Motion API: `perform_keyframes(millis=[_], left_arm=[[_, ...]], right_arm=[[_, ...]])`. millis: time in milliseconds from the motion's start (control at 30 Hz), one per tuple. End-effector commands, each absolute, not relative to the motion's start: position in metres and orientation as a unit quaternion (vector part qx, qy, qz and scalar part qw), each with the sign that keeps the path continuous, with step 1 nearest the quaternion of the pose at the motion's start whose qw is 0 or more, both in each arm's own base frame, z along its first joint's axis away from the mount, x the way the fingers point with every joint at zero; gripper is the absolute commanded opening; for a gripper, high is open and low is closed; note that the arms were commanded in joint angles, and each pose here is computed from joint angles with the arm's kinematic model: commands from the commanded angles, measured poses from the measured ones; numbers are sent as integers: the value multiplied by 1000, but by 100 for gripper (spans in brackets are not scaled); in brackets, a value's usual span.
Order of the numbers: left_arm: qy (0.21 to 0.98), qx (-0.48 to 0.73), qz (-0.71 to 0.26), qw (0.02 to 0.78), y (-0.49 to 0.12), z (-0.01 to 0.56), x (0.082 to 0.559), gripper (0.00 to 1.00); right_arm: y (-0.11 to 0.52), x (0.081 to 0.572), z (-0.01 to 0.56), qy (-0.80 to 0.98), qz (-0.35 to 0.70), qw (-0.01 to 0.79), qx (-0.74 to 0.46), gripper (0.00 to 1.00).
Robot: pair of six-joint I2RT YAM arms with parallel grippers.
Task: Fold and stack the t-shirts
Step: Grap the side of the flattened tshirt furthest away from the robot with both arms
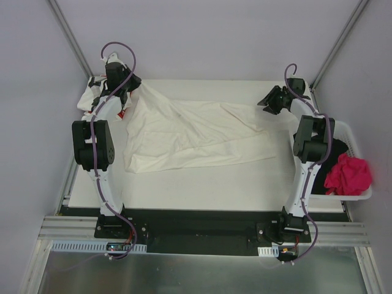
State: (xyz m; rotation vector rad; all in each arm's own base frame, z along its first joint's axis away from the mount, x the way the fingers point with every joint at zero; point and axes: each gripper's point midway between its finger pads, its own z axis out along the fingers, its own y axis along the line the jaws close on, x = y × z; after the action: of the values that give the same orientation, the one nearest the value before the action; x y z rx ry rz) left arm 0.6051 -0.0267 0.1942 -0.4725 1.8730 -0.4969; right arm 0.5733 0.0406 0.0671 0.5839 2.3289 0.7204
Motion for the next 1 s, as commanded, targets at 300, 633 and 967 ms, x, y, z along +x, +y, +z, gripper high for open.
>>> perform_keyframes(millis=[300, 633, 967], left_arm=[[759, -184, -212, 588, -18, 246, 606, 0], [764, -189, -221, 576, -21, 237, 601, 0], [764, -186, -219, 577, -21, 237, 603, 0]], right_arm=[[53, 581, 48, 897, 242, 299, 216, 48], [62, 601, 37, 901, 233, 295, 218, 48], [71, 608, 23, 904, 235, 285, 215, 46]])
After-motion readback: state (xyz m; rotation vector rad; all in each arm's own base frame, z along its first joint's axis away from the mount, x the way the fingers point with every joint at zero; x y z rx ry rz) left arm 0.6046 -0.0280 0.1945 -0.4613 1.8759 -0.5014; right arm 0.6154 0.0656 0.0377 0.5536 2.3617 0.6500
